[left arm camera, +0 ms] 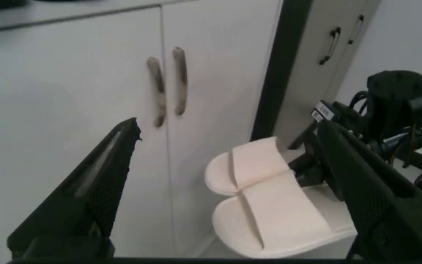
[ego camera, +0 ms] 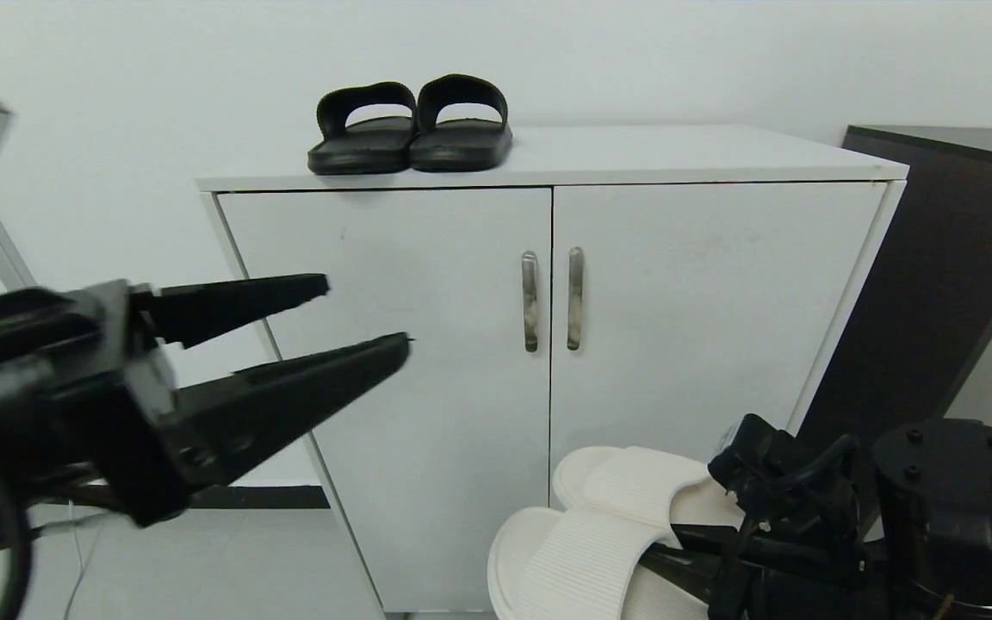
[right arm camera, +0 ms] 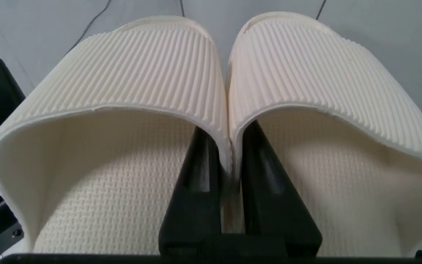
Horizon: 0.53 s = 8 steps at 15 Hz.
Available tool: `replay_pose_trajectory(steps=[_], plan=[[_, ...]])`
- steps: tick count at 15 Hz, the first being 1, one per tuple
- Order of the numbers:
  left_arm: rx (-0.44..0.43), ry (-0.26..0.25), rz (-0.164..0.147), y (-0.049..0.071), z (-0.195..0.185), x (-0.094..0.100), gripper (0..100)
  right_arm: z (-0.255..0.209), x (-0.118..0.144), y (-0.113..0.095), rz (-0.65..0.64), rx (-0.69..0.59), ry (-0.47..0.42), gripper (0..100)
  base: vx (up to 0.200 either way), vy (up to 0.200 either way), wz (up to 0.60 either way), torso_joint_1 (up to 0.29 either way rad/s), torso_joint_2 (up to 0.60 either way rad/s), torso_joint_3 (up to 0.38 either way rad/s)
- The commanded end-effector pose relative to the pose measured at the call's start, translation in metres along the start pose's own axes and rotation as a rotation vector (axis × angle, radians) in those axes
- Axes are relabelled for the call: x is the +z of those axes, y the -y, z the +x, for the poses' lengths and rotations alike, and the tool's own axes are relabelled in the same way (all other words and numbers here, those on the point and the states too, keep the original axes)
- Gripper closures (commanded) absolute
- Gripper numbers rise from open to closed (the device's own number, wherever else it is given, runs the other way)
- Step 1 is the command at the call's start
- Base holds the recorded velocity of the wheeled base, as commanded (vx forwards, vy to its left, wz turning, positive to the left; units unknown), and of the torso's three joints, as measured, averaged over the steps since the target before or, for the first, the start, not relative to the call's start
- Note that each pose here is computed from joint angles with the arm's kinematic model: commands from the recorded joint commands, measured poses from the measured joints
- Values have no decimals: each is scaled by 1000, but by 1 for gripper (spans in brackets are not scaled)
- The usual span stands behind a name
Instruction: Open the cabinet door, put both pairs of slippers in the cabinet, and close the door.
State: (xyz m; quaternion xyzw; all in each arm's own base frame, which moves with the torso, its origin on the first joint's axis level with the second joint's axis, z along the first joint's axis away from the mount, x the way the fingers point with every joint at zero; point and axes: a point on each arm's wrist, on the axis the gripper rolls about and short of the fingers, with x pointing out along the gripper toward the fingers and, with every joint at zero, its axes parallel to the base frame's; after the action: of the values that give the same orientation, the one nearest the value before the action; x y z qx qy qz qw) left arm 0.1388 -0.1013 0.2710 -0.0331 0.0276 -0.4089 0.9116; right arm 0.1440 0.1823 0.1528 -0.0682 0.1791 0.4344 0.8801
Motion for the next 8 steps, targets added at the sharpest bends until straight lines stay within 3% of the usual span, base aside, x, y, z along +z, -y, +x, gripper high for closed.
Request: replay_pose_trajectory(steps=[1,6,8], plan=[[-73,-78,-17,6,44,-10,0,-1,-1,0,2,-1,-4,100,0,0,0,0,0,0],[-192,-91,-46,15,104,1,0,4,-3,0,3,-3,-10,100,0,0,0,0,0,0],[-255,-102,-88,15,122,2,0,4,-5,0,2,-1,-16,100,0,0,0,0,0,0]])
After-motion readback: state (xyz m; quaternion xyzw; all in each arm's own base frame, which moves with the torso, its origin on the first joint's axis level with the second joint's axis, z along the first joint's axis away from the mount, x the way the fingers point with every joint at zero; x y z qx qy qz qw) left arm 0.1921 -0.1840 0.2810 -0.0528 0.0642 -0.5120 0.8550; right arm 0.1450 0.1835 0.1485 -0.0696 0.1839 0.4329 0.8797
